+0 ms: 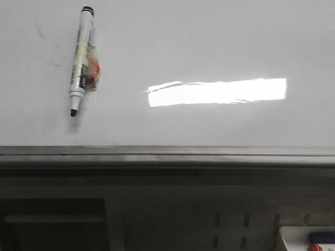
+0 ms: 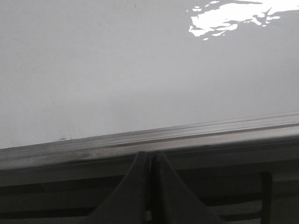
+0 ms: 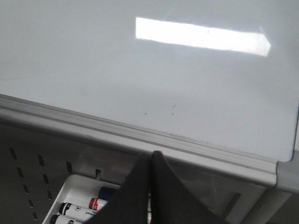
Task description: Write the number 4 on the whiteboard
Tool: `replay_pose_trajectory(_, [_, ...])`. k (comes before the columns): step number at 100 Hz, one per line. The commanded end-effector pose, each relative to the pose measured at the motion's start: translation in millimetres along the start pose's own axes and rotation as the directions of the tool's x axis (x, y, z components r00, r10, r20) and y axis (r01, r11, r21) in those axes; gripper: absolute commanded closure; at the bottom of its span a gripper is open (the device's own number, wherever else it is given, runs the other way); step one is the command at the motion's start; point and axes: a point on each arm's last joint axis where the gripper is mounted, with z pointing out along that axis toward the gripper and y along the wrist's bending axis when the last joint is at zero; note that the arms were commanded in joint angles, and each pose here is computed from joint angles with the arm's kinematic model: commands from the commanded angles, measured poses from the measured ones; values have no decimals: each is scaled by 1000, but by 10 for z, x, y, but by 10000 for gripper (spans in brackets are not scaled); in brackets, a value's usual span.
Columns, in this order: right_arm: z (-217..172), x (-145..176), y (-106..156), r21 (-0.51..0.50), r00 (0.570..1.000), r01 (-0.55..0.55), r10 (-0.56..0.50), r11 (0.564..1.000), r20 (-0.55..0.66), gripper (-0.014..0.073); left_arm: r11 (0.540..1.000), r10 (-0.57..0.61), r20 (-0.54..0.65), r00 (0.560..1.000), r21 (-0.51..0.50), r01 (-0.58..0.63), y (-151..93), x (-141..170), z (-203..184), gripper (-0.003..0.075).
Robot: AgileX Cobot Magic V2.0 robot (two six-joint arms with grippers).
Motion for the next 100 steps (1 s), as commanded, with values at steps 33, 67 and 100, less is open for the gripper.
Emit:
replay_pose_trajectory(33, [14,48,-2,16,1000,20,-20,1000,12,661,1000,-15,30,999,-8,15,-15,64,21,741])
replay_pose_trajectory(67, [14,48,-2,16,1000,20,-20,1000,12,661,1000,-15,30,999,-8,15,-15,64,21,741])
replay_pose_trajectory(100, [1,-91,-18,36,986,18,-24,999,164,661,999,35,26,999,-25,-35,-1,67,21,741])
